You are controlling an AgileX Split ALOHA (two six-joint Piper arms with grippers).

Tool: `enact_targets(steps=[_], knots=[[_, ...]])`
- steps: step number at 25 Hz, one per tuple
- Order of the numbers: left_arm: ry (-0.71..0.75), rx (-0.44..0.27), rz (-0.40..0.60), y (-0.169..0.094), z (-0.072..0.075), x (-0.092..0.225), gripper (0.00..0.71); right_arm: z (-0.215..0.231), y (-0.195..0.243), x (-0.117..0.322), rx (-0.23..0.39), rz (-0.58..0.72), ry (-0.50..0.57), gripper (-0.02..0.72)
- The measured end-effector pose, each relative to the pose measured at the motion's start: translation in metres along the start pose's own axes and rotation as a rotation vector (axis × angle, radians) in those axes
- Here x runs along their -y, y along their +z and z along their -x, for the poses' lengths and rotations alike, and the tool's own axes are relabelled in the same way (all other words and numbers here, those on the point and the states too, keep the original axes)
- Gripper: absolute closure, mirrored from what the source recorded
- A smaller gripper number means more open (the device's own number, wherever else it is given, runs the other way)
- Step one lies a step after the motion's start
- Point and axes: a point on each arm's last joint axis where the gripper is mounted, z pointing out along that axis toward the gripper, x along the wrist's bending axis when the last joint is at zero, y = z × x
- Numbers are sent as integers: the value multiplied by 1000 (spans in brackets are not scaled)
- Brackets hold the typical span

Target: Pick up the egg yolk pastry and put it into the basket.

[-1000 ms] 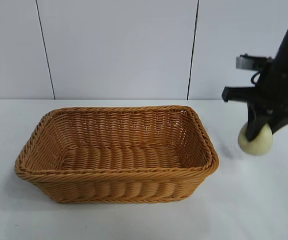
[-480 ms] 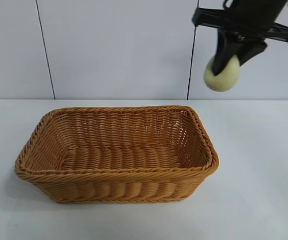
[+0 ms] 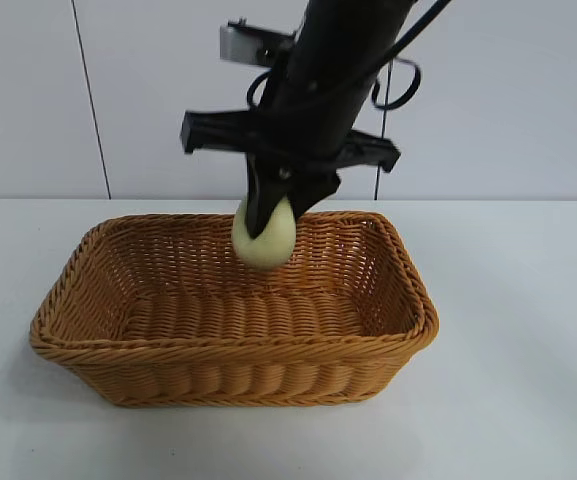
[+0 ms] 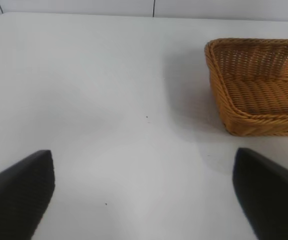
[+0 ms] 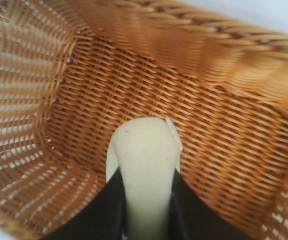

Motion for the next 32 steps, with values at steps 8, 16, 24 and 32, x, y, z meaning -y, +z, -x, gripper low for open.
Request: enact_targets(steps=[8,16,24,32], knots=[[0,0,0,0,0,0,14,5,38,4,16,-37,7,485],[0,0,0,0,0,0,14,-6,-8,-23,37,-70,-38,26],[0,0,0,0,0,0,14,33,-60,-49,160,-75,16,10],[0,0,0,0,0,0,14,168,-87,-52,275,-48,236,8]])
